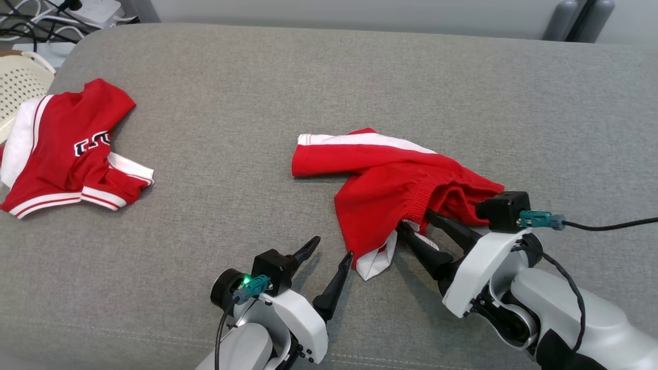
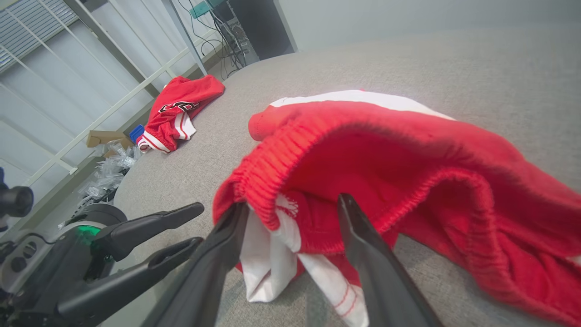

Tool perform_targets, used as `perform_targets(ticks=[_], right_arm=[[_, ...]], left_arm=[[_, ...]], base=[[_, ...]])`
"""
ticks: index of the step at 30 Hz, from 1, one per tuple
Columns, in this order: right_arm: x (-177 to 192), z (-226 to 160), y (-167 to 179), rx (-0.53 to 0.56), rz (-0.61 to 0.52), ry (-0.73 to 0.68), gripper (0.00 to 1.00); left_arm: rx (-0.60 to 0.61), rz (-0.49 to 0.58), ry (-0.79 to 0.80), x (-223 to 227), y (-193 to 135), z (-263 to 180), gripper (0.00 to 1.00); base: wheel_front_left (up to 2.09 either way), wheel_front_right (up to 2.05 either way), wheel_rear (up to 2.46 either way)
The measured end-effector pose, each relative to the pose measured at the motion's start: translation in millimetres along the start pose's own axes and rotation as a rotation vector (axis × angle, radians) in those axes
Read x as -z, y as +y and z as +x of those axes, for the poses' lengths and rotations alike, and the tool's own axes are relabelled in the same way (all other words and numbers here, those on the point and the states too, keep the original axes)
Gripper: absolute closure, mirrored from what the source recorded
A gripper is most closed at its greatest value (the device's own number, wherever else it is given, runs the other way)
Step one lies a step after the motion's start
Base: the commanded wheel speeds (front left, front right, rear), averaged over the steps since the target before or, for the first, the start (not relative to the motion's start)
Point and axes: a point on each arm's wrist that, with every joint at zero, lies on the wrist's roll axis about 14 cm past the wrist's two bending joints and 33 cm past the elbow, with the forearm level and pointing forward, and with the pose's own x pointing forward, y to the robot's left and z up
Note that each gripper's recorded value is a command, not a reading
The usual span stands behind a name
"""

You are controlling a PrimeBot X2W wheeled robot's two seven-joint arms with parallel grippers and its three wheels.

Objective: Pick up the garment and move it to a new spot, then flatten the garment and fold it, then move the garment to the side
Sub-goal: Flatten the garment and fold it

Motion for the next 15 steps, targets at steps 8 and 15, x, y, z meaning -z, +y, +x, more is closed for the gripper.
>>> perform_targets(ticks=[8,15], right_arm=[[6,10,6,-0.045,-0.022,0.033,1.00],[-49,10,8,-0.055,0.063,-0.122,1.00]], left_arm=[[-0.053,-0.012,-0.005,-1,15,-5,0.00],[-0.056,-0.016,-0.018,-5,16,-4,0.00]], base=[[0.00,0.00,0.00],[0.00,0.00,0.00]])
